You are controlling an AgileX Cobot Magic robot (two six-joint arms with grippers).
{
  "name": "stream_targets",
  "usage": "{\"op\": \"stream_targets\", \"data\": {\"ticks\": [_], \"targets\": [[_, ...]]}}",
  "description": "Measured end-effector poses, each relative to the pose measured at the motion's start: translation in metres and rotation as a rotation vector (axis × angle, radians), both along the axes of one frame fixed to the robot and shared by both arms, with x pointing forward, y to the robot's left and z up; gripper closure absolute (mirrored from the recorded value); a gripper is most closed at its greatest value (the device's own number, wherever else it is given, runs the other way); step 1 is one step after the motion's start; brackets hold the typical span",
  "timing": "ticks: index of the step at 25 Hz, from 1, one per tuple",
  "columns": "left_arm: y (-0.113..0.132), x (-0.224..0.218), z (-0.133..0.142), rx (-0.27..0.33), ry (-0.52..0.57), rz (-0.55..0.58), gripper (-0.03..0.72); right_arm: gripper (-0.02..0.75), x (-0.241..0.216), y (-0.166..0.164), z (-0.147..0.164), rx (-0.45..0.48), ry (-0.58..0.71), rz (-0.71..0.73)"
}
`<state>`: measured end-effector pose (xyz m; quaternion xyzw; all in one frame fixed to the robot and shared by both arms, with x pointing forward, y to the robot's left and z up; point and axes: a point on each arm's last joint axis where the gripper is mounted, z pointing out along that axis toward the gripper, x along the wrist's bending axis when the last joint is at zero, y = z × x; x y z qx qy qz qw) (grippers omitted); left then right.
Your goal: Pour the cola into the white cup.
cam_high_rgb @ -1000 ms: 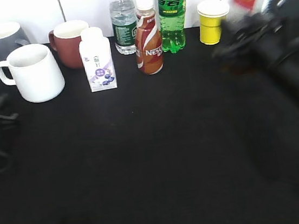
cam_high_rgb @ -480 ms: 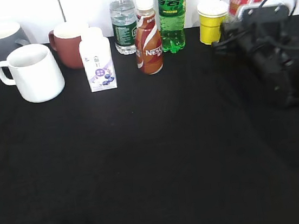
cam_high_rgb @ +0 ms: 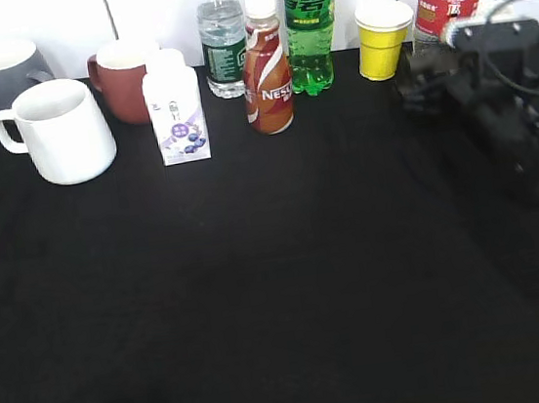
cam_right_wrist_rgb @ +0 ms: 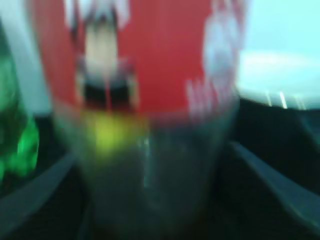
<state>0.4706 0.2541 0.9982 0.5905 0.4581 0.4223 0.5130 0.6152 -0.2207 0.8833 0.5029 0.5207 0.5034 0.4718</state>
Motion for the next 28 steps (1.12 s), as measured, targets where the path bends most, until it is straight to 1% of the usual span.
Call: {"op": "stream_targets", "data": {"ticks": [2,4,6,7,9,10,12,13,15,16,17,18,19,20,21,23,24,25,26,27,28], "targets": [[0.000,0.000,-0.001,0.001,0.006,0.000,0.391,0.120,-0.018,-0.001,0.000,-0.023,0.048,0.038],[0.000,-0.001,-0.005,0.012,0.053,0.002,0.391,0.128,-0.035,-0.003,0.016,-0.028,0.100,0.064],[0.000,0.003,-0.008,0.040,0.170,0.007,0.391,0.141,-0.045,0.001,0.049,-0.048,0.169,0.132],[0.000,0.005,-0.007,0.059,0.244,0.012,0.391,0.142,-0.051,0.001,0.063,-0.061,0.226,0.155],[0.001,0.007,0.004,0.093,0.387,0.023,0.391,0.143,-0.067,-0.001,0.086,-0.079,0.424,0.178],[0.002,0.007,0.011,0.106,0.460,0.030,0.391,0.143,-0.075,-0.001,0.093,-0.093,0.555,0.189],[0.004,-0.003,0.015,0.132,0.651,0.043,0.391,0.143,-0.092,-0.003,0.098,-0.125,0.820,0.209],[0.006,-0.011,0.016,0.140,0.759,0.048,0.391,0.145,-0.099,-0.004,0.101,-0.134,0.930,0.216],[0.007,-0.026,0.018,0.142,0.932,0.049,0.391,0.145,-0.108,-0.005,0.108,-0.149,1.116,0.227],[0.007,-0.036,0.019,0.137,1.005,0.046,0.391,0.145,-0.112,-0.005,0.113,-0.156,1.183,0.232],[0.008,-0.045,0.023,0.135,1.050,0.042,0.390,0.145,-0.119,-0.006,0.119,-0.159,1.235,0.238],[0.009,-0.056,0.029,0.134,1.086,0.037,0.383,0.145,-0.127,-0.008,0.128,-0.160,1.246,0.241],[0.011,-0.070,0.037,0.133,1.100,0.032,0.361,0.145,-0.138,-0.010,0.143,-0.151,1.222,0.241],[0.014,-0.086,0.045,0.138,1.114,0.028,0.337,0.146,-0.152,-0.014,0.163,-0.131,1.165,0.235],[0.018,-0.104,0.055,0.136,1.097,0.023,0.314,0.146,-0.170,-0.018,0.185,-0.105,1.092,0.230],[0.026,-0.151,0.078,0.103,0.933,0.009,0.296,0.146,-0.219,-0.031,0.231,-0.044,0.883,0.225],[0.030,-0.173,0.087,0.081,0.820,0.004,0.293,0.146,-0.252,-0.040,0.253,-0.013,0.742,0.221],[0.034,-0.194,0.092,0.061,0.715,-0.001,0.292,0.146,-0.278,-0.048,0.265,-0.005,0.635,0.209],[0.038,-0.215,0.095,0.041,0.610,-0.005,0.292,0.146,-0.303,-0.057,0.272,-0.009,0.543,0.193],[0.041,-0.231,0.096,0.029,0.530,-0.004,0.292,0.146,-0.328,-0.065,0.272,-0.012,0.471,0.181],[0.045,-0.243,0.095,0.017,0.465,0.008,0.292,0.146,-0.346,-0.073,0.264,-0.023,0.441,0.155]]}}
